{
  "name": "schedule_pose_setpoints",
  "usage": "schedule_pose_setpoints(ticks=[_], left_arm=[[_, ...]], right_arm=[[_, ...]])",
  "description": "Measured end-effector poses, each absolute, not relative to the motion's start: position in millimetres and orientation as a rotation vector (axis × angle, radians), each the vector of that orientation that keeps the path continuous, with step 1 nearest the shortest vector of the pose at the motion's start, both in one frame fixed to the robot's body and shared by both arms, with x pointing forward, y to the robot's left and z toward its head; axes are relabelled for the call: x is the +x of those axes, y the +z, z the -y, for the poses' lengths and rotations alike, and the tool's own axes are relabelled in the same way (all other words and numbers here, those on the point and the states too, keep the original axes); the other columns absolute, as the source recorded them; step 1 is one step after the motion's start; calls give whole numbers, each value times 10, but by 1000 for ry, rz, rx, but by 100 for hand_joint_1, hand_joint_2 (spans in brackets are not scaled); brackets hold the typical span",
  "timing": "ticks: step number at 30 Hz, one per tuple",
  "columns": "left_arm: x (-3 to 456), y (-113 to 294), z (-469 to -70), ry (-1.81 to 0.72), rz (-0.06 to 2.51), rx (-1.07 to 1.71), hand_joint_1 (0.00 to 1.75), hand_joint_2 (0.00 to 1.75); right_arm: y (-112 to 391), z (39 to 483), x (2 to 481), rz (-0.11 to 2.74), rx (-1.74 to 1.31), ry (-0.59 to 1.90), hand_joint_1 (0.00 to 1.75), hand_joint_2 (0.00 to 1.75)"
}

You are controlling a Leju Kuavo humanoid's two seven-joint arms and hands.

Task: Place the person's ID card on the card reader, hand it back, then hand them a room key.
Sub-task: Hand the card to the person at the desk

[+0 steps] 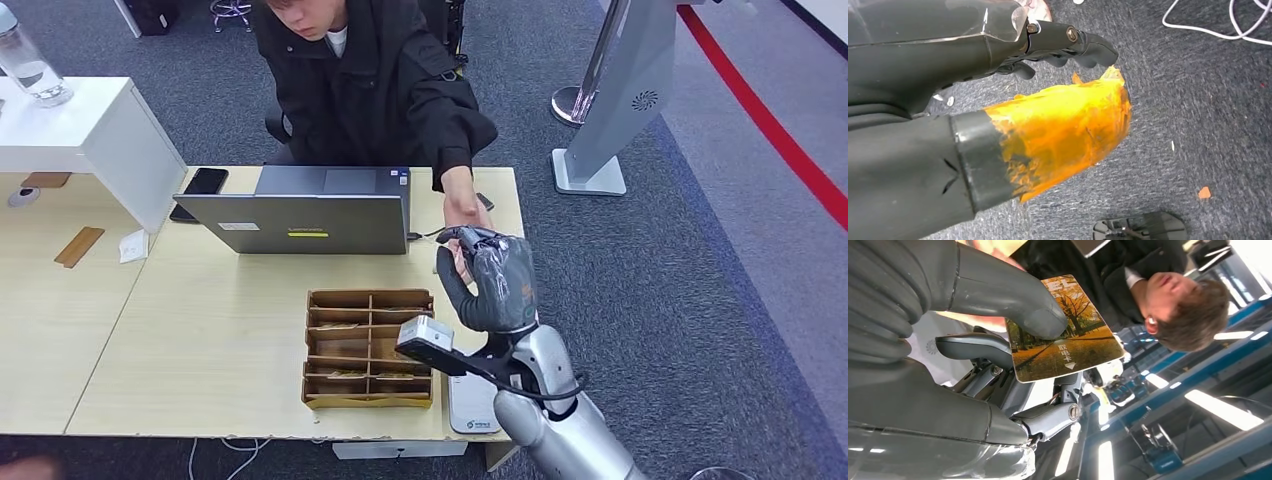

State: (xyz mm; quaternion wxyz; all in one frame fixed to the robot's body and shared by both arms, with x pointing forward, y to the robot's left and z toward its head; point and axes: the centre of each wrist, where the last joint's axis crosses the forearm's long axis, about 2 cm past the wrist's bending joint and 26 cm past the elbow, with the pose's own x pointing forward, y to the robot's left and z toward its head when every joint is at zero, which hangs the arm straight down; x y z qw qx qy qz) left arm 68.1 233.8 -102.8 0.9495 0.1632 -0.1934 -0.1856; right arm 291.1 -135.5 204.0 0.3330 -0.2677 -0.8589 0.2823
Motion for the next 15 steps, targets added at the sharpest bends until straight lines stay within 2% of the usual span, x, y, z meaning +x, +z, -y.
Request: schedule_pose_setpoints(ticks=[6, 8, 9, 12, 13, 15], left_arm=[[743, -1018, -2329, -408, 400, 328, 0, 0], [750, -1016, -2326, -414, 399, 327, 0, 0], [751, -1016, -2325, -415, 398, 326, 0, 0], [753, -1016, -2323, -416, 395, 324, 0, 0], [753, -1016, -2323, -416, 395, 324, 0, 0], [754, -1016, -2323, -417, 395, 323, 0, 0]], right_arm=[[2045, 1314, 3091, 2177, -748, 764, 175, 175], [2033, 1301, 3127, 2159, -761, 774, 169, 175], [2028, 1295, 3141, 2151, -767, 779, 159, 175], [2000, 1279, 3174, 2116, -789, 807, 41, 175], [1992, 1275, 3184, 2104, -796, 817, 7, 175], [1980, 1272, 3198, 2085, -810, 834, 0, 175]])
